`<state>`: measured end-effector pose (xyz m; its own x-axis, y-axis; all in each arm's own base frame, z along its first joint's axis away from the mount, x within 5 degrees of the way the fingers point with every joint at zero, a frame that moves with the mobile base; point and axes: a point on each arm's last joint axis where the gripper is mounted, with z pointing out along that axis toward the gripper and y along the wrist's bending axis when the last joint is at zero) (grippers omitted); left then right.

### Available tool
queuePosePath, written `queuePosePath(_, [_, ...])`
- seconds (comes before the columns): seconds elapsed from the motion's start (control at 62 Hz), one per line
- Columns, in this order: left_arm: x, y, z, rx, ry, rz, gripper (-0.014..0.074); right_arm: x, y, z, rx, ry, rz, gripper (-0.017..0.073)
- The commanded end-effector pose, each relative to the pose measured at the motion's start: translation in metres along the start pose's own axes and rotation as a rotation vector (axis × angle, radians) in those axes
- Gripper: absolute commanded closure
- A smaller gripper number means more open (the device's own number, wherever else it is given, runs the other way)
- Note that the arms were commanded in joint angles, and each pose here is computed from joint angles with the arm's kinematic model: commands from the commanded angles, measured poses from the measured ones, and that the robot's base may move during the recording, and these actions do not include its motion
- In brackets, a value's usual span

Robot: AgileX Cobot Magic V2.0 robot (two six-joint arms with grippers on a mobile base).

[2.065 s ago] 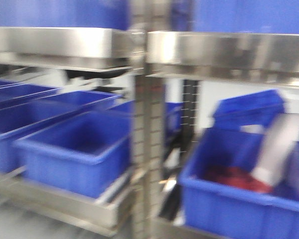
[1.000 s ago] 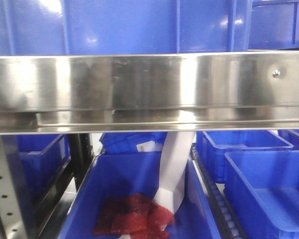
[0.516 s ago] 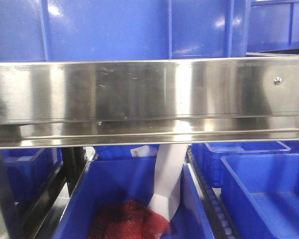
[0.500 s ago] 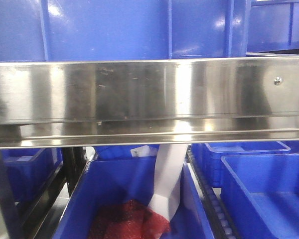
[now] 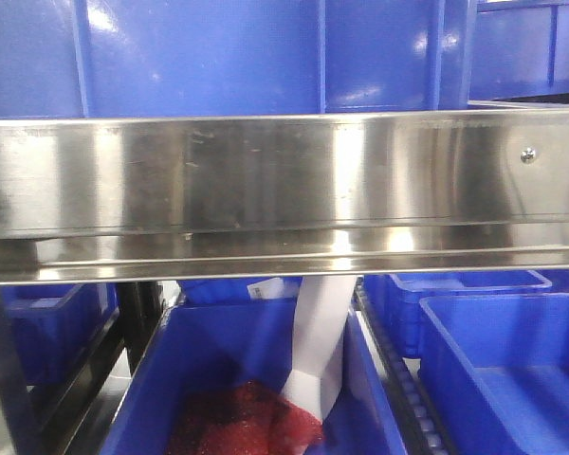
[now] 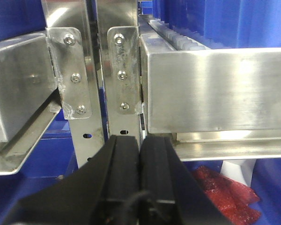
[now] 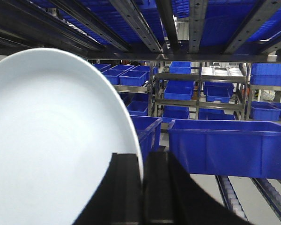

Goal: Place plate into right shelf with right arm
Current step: 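Extend the right arm carrying the plate into the shelf over a blue bin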

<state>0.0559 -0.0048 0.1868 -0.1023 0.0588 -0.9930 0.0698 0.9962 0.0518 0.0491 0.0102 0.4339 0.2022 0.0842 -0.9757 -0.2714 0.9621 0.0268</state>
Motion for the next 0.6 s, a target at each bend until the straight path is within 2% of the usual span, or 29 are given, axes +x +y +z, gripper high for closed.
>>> queuePosePath(0.0, [-0.005,0.001,0.0,-0.014,-0.086,-0.01,0.064,-0.032,0.005,0.029,-0.02,-0.082,-0.007,0.053])
queuePosePath(0.113, [-0.005,0.001,0.0,-0.014,-0.086,-0.01,0.064,-0.047,0.009,0.068,-0.03,-0.054,-0.006,0.053])
queuePosePath(0.29, [-0.005,0.001,0.0,-0.014,-0.086,-0.01,0.064,-0.06,0.028,0.132,-0.107,-0.011,-0.016,0.053])
queuePosePath(0.468, [-0.005,0.001,0.0,-0.014,-0.086,-0.01,0.064,-0.052,0.053,0.189,-0.175,0.044,-0.009,0.053])
queuePosePath(0.581, [-0.005,0.001,0.0,-0.014,-0.086,-0.01,0.064,-0.042,0.066,0.226,-0.189,0.073,-0.011,0.053])
